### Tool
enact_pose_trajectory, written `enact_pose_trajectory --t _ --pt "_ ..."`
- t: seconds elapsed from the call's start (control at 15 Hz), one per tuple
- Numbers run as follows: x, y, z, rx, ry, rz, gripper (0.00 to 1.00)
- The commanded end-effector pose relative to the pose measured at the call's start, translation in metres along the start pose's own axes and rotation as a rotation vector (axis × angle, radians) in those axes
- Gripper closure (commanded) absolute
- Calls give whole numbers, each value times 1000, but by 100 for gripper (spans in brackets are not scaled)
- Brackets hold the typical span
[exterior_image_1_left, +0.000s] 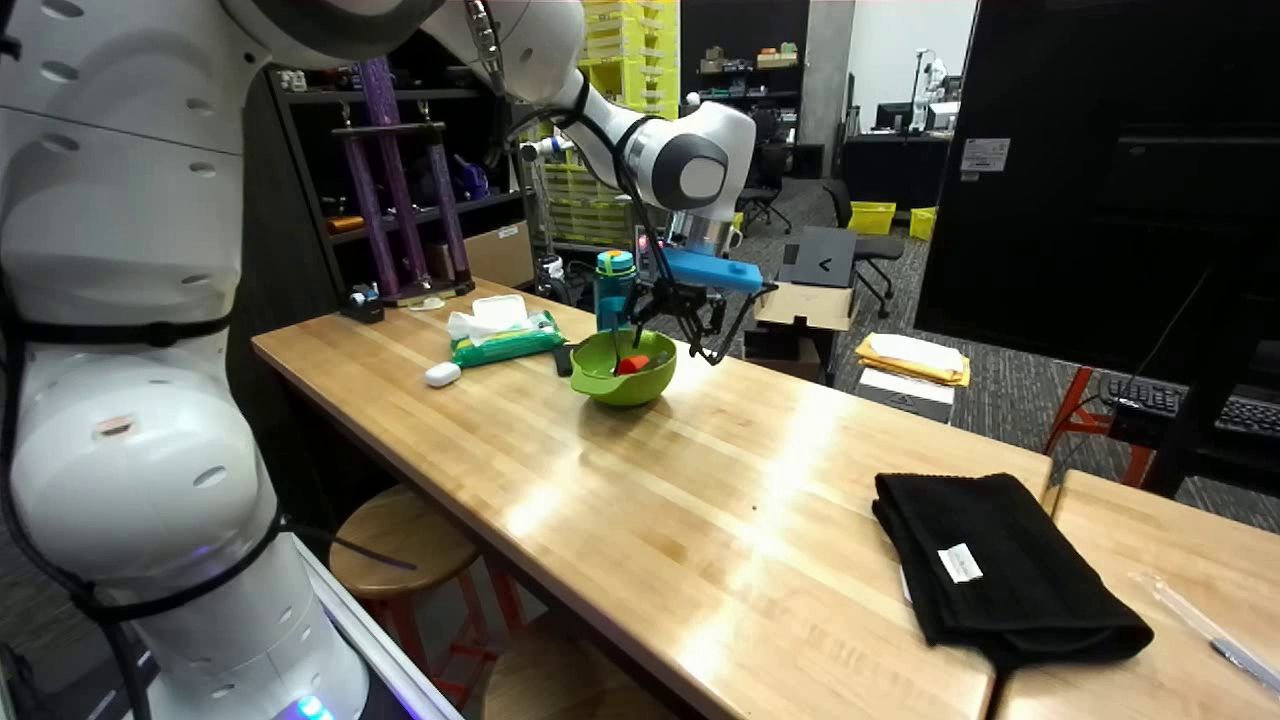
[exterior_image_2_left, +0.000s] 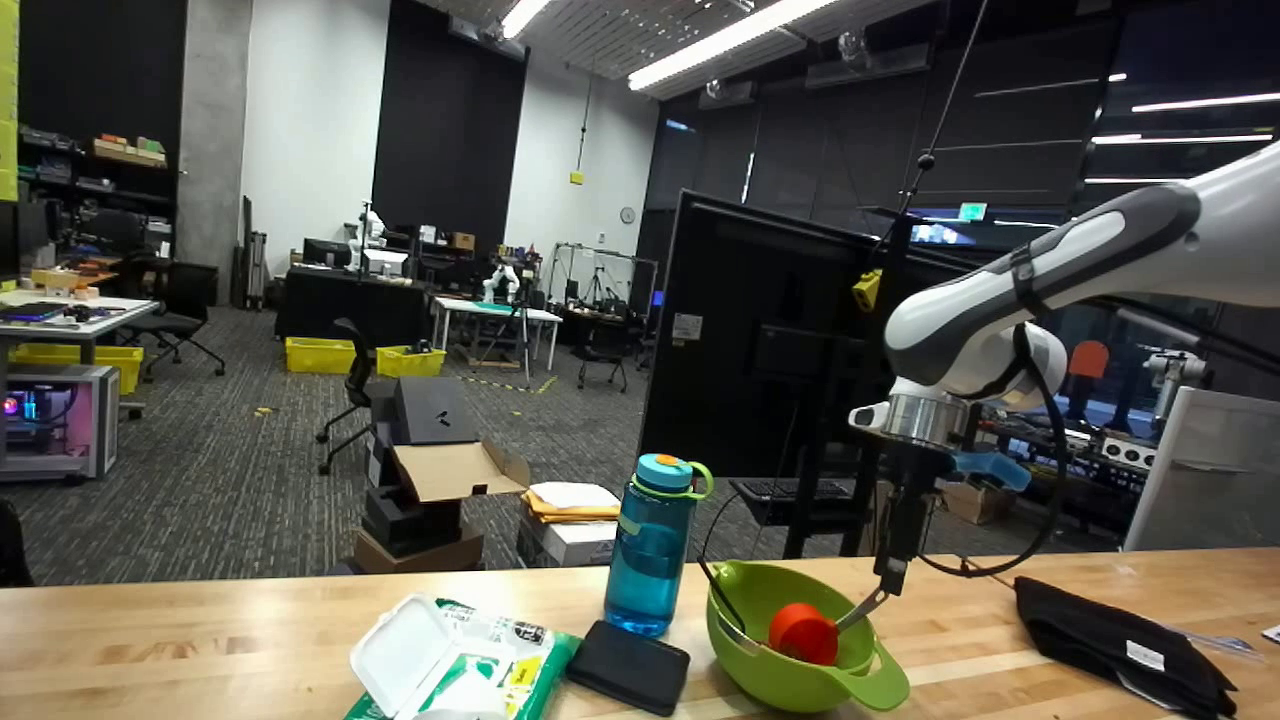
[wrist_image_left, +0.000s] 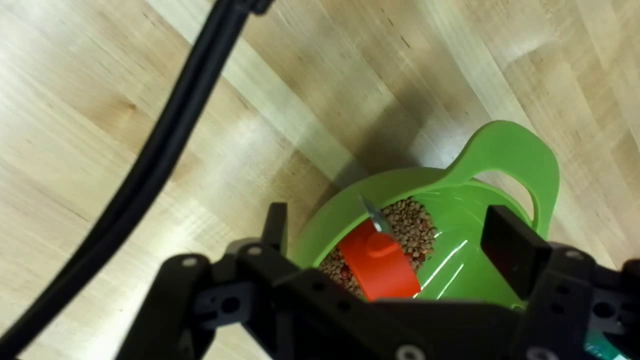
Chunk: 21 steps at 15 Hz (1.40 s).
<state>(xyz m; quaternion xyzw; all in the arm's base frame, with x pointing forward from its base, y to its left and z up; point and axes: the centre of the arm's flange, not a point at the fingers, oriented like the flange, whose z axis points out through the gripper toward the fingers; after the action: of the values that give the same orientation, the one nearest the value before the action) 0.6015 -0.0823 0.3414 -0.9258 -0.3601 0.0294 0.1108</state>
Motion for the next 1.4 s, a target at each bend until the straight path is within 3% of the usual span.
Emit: enact_pose_trajectory --t 0.0,0.27,0.33,0.4,0.47,0.6,1.07,1.33 --pt "-5 -11 3 4 10 2 0" --pt "-1 -16 10 22 9 -4 1" --pt "-4 -20 11 25 7 -5 6" --pt "-4 -21 12 27 4 -4 25" --pt "-5 -22 13 28 1 -2 26" --pt "-7 -23 15 31 -2 -1 39" --pt "-5 -24 16 29 -6 -3 94" --pt "0 -26 14 23 -7 -10 100"
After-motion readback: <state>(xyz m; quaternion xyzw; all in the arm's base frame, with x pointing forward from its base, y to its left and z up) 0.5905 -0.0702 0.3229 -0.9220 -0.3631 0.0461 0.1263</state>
